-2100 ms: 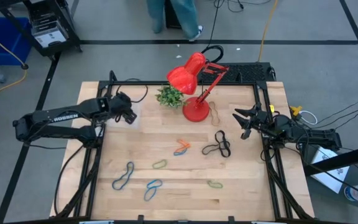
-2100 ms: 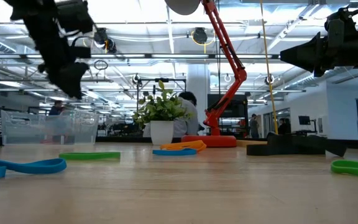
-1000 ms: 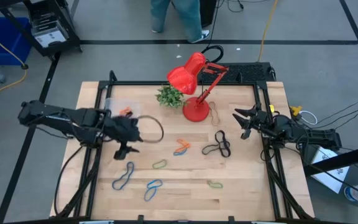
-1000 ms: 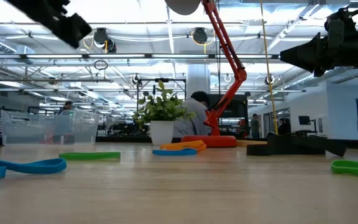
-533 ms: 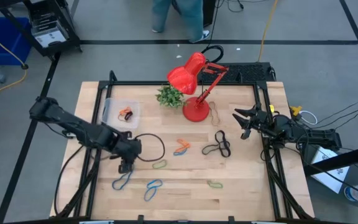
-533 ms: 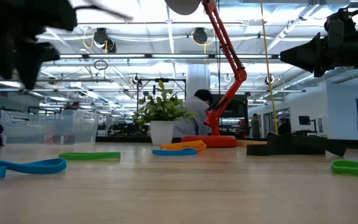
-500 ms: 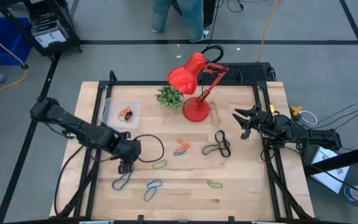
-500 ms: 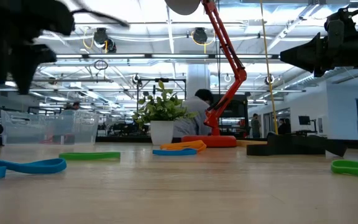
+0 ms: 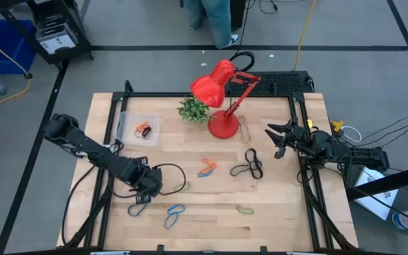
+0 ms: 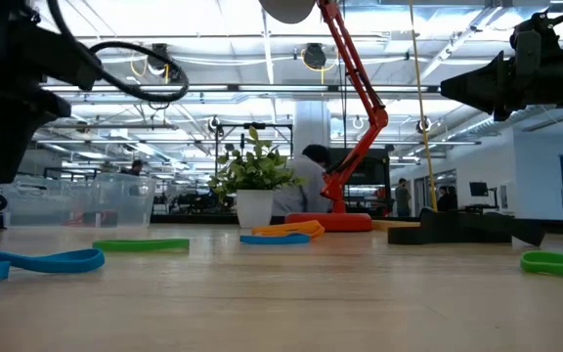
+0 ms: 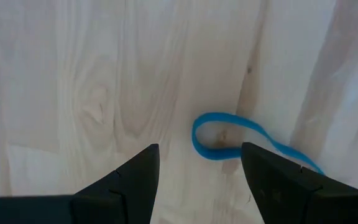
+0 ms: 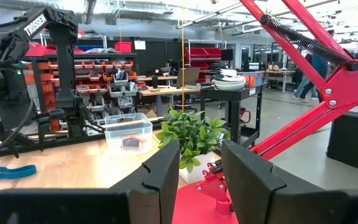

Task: Pick and place rubber bands into bin
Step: Put the blue rubber band into the transparent bin

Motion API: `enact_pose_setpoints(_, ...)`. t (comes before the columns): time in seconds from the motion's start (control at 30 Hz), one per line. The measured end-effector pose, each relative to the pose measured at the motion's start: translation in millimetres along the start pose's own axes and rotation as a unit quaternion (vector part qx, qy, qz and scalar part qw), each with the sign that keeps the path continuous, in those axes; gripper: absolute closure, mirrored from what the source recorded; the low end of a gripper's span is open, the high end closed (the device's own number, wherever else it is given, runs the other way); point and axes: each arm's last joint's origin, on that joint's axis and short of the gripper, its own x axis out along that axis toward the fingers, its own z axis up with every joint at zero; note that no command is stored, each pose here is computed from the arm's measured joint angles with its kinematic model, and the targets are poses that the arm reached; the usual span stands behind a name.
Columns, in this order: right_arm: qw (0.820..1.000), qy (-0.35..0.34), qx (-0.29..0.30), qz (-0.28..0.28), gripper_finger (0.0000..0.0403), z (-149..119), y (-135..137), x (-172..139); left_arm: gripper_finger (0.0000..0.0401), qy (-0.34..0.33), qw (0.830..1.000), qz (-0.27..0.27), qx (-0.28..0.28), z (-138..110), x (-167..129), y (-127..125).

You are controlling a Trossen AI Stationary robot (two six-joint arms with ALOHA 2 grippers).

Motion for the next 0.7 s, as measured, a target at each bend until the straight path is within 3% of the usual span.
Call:
enact_pose_setpoints(0.33,1.000,-0.002,0.004,0.000,0.0289,0,0,0,0.0167,-0.016,1.000,-0.012,-0.014,-9,30,4)
enact_pose_setpoints(0.7,1.000,-0.002,0.004,0.000,0.0289,0,0,0,0.0167,-0.005,0.999,0.010,-0.051,-22,50,15)
